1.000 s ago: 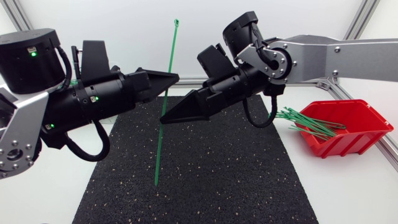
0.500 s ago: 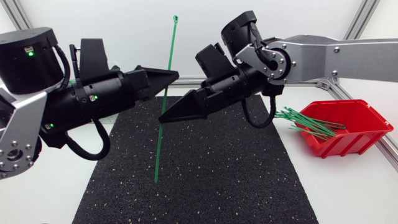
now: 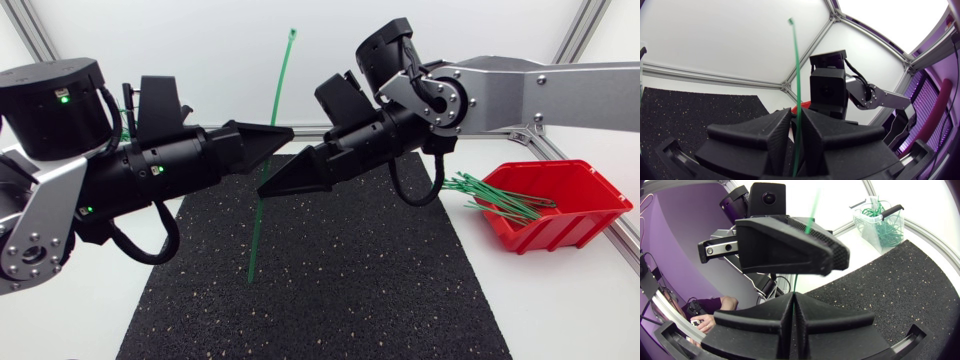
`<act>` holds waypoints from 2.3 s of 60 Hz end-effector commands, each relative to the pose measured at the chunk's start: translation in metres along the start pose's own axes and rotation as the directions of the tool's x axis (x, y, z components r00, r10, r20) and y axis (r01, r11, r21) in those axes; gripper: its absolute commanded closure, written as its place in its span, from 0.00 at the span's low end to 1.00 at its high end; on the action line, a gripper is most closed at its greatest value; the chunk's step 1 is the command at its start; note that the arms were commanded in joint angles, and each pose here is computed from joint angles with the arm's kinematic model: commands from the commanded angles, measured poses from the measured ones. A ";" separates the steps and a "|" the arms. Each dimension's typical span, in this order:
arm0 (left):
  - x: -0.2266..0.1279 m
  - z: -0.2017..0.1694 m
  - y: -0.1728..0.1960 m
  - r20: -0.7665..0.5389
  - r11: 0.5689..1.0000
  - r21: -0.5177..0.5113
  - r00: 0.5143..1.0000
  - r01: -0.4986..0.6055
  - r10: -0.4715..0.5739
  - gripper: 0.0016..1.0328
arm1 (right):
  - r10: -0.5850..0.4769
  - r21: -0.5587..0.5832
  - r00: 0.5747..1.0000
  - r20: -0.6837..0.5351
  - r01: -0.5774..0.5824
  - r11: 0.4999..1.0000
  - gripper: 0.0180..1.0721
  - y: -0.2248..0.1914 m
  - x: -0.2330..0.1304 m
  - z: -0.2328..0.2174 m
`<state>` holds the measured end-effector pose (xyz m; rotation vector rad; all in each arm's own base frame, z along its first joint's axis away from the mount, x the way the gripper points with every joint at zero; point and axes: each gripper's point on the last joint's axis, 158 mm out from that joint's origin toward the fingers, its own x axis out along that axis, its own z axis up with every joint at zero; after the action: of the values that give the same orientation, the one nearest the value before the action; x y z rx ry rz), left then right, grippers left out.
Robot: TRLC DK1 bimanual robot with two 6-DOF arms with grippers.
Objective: Take a green cable tie from the red box, thread the tail through the head to close it, then place it in the transparent bin on the left.
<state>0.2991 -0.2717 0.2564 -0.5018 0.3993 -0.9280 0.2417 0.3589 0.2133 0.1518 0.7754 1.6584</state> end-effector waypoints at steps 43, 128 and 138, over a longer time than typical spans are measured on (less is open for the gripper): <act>-0.029 -0.034 0.034 -0.195 0.980 0.150 0.976 0.131 -0.100 0.38 | -0.240 -0.047 0.924 -0.298 0.236 0.970 0.95 -0.045 -0.006 -0.101; -0.016 -0.019 0.004 -0.215 0.941 0.017 0.921 0.337 -0.326 0.38 | -0.062 0.009 0.936 -0.347 0.070 0.998 0.95 -0.013 0.013 -0.142; -0.015 -0.014 0.002 -0.212 0.939 0.017 0.919 0.345 -0.334 0.38 | -0.057 0.014 0.936 -0.347 0.066 0.998 0.95 -0.012 0.013 -0.143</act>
<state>0.2824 -0.2578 0.2345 -0.4275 0.4954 -1.3060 0.1861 0.3159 0.1009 -0.1544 1.0289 1.6130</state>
